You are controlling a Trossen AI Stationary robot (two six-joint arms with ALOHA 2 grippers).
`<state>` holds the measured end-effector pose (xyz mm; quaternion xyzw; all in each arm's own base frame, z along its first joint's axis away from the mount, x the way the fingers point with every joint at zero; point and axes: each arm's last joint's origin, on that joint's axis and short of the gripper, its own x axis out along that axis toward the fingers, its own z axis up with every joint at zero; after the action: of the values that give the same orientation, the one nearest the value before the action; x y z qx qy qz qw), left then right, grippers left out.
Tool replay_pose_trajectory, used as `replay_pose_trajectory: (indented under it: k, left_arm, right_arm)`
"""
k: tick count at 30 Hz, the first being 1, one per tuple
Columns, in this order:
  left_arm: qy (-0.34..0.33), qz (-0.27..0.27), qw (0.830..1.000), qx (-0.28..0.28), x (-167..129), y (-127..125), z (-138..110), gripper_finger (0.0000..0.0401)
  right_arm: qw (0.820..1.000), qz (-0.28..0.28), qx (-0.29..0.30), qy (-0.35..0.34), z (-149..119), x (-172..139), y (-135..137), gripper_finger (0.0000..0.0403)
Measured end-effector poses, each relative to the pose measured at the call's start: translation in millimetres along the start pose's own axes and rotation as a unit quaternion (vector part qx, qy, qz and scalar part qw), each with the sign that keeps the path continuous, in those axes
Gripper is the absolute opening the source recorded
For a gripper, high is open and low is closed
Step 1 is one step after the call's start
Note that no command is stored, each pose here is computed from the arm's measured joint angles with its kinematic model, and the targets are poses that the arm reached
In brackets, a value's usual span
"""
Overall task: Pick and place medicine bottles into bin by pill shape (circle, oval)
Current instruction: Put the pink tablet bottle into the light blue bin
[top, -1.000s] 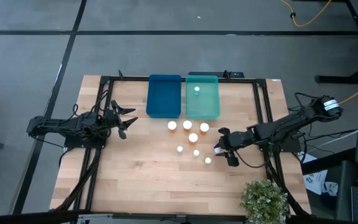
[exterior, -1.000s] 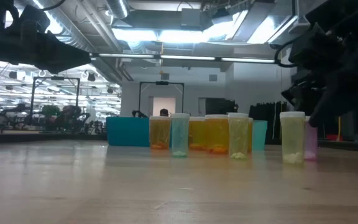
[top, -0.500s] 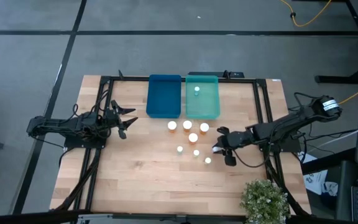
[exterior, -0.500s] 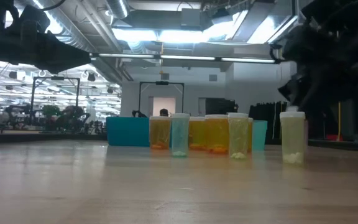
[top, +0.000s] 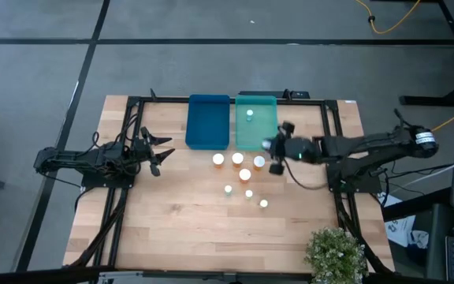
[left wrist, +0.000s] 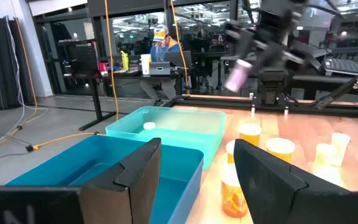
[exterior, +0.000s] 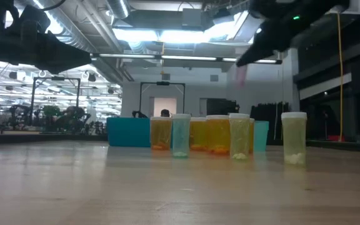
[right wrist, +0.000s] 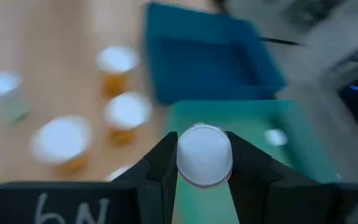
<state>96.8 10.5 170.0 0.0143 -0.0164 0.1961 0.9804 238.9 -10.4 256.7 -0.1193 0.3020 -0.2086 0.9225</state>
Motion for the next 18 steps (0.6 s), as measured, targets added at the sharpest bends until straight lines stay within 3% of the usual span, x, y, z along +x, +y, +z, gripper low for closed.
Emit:
replay_pose_trajectory:
  k: [3, 9, 14, 18]
  left_arm:
    - [0.000, 0.000, 1.000, 0.000, 0, 0, 0, 0.0195]
    - [0.000, 0.000, 1.000, 0.000, 0, 0, 0, 0.0195]
    - [0.000, 0.000, 1.000, 0.000, 0, 0, 0, 0.0195]
    - [0.000, 0.000, 1.000, 0.000, 0, 0, 0, 0.0195]
  right_arm:
    - [0.998, -0.035, 0.047, 0.002, -1, 13, -29, 0.0110]
    - [0.988, -0.013, 0.144, 0.048, -25, 54, -79, 0.0112]
    - [0.984, 0.010, 0.163, 0.076, -50, 99, -96, 0.0111]
    - [0.979, -0.009, 0.181, 0.090, -69, 124, -108, 0.0115]
